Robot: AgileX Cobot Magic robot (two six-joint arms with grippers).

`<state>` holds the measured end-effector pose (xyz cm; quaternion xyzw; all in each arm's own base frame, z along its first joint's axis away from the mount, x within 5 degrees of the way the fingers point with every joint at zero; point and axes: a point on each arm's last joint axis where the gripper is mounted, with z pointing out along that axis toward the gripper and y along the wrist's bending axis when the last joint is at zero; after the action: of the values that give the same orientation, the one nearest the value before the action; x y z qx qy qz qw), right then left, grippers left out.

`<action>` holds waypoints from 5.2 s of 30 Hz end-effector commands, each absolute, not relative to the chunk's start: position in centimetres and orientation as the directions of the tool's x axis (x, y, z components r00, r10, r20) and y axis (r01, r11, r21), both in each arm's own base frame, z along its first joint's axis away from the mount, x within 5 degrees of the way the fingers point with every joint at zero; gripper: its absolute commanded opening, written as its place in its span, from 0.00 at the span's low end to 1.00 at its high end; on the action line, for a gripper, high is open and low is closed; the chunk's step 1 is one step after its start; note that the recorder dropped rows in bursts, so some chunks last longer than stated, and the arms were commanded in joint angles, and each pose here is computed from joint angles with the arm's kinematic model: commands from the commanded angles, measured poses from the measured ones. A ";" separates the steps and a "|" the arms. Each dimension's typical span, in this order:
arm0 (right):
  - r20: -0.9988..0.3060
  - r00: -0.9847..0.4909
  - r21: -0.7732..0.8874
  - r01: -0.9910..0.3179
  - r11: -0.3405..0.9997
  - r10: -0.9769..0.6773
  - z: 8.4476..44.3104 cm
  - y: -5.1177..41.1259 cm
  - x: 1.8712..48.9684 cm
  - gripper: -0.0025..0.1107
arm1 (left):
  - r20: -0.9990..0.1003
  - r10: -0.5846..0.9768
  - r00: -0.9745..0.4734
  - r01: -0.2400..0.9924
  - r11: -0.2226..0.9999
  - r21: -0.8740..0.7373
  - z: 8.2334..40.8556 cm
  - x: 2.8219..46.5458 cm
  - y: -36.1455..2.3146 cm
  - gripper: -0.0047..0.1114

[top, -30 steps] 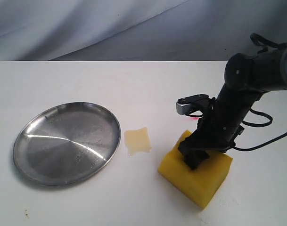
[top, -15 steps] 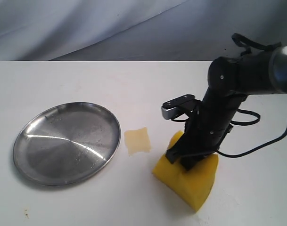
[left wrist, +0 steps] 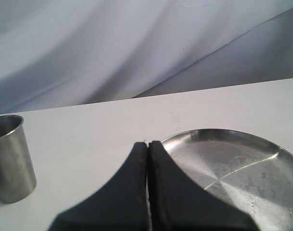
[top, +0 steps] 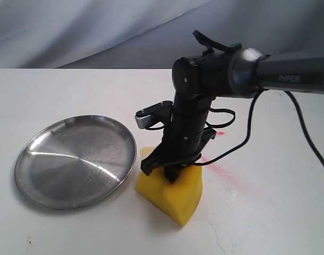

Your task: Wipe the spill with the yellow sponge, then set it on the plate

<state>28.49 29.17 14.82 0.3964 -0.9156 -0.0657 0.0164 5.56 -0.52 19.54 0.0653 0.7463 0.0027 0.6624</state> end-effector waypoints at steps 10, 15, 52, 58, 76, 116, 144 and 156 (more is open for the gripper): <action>-0.084 -0.698 -0.029 -0.711 0.702 -0.711 13.4 31.5 33.2 0.02 | -0.989 0.100 -0.109 0.093 0.992 0.090 19.5 5.6 -0.5 0.04; -0.125 -0.689 -0.130 -0.702 0.700 -0.714 13.7 32.0 35.1 0.02 | -0.989 0.100 -0.109 0.093 0.992 0.090 19.5 5.6 -0.5 0.04; 0.110 -0.746 0.052 -0.656 0.753 -0.657 14.1 28.9 31.5 0.02 | -0.989 0.100 -0.109 0.093 0.992 0.090 19.5 5.6 -0.5 0.04; 0.088 -0.719 0.051 -0.688 0.724 -0.689 14.8 28.7 27.8 0.02 | -0.989 0.100 -0.109 0.093 0.992 0.090 19.5 5.6 -0.5 0.04; -0.067 -0.746 -0.029 -0.662 0.749 -0.663 12.2 32.6 36.0 0.02 | -0.989 0.100 -0.109 0.093 0.992 0.090 19.5 5.6 -0.5 0.04; 0.094 -0.708 0.087 -0.695 0.714 -0.700 15.1 25.7 27.8 0.02 | -0.989 0.100 -0.109 0.093 0.992 0.090 19.5 5.6 -0.5 0.04; -0.231 -0.874 -0.057 -0.427 0.902 -0.428 15.1 28.2 44.5 0.02 | -0.989 0.100 -0.109 0.093 0.992 0.090 19.5 5.6 -0.5 0.04; -0.345 -0.834 -0.200 -0.382 0.902 -0.430 23.9 24.9 43.0 0.02 | -0.989 0.100 -0.109 0.093 0.992 0.090 19.5 5.6 -0.5 0.04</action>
<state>44.02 25.59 21.75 0.2131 -0.9575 0.0630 -0.1841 5.56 -0.52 19.54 0.0653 0.7463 0.0027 0.6624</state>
